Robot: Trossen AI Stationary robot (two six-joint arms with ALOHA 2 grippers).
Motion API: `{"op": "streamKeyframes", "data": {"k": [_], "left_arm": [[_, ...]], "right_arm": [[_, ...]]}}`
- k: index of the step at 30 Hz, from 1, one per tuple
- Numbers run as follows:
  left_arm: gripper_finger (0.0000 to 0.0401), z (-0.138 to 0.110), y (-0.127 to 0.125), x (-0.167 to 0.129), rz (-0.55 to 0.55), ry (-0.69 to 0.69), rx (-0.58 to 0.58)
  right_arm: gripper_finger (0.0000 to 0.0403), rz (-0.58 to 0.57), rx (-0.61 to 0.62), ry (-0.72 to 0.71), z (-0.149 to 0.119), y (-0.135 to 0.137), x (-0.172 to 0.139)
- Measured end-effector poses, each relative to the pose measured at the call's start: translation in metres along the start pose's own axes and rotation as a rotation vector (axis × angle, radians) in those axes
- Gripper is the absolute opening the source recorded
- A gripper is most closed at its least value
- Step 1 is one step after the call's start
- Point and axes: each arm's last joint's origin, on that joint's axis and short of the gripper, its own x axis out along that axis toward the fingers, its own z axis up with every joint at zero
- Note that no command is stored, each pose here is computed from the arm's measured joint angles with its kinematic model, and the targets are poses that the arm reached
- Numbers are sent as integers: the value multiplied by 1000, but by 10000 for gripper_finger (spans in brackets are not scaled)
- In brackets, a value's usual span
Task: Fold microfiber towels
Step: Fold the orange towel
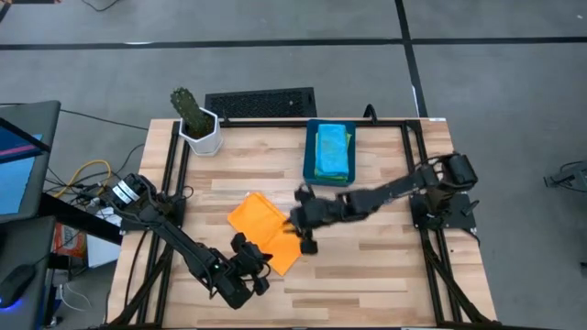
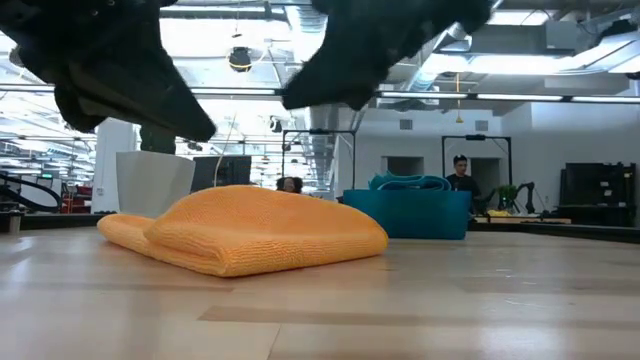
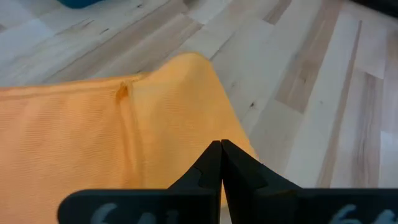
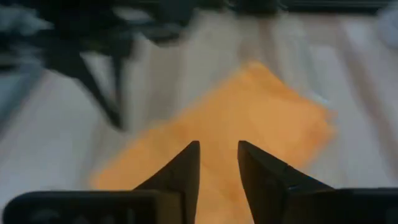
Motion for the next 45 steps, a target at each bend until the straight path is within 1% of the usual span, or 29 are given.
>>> {"op": "streamKeyframes", "data": {"k": [2,3,6,10,14,16,20,22,25,29,35,37,40,45], "left_arm": [[0,-7,-6,7,-26,-7,-22],[0,-11,-8,12,-41,-5,-30],[0,-26,-14,24,-72,28,-29],[0,-36,-9,34,-30,58,-59],[0,-36,-1,37,22,78,-37],[0,-37,0,37,24,98,-31],[0,-39,1,43,29,124,-56],[0,-39,0,47,27,117,-86],[0,-39,0,47,25,106,-98],[0,-32,-7,46,15,70,-94],[0,-19,-22,43,-18,56,-73],[0,-18,-20,42,14,48,-54],[0,-20,-10,44,102,31,-30],[0,-19,2,48,200,31,-29]], "right_arm": [[110,28,7,-26,-16,13,5],[105,35,9,-65,-20,18,9],[92,-1,23,-106,-31,26,21],[82,-19,28,-58,-48,27,37],[76,-28,53,1,-66,25,51],[75,-38,67,25,-74,21,58],[75,-59,102,31,-74,12,59],[75,-71,107,49,-76,7,59],[75,-75,108,50,-76,5,59],[75,-84,116,66,-78,2,59],[75,-100,125,83,-79,-5,59],[75,-103,126,91,-80,-6,59],[75,-104,122,92,-80,-7,59],[75,-80,95,96,-80,-6,59]]}}
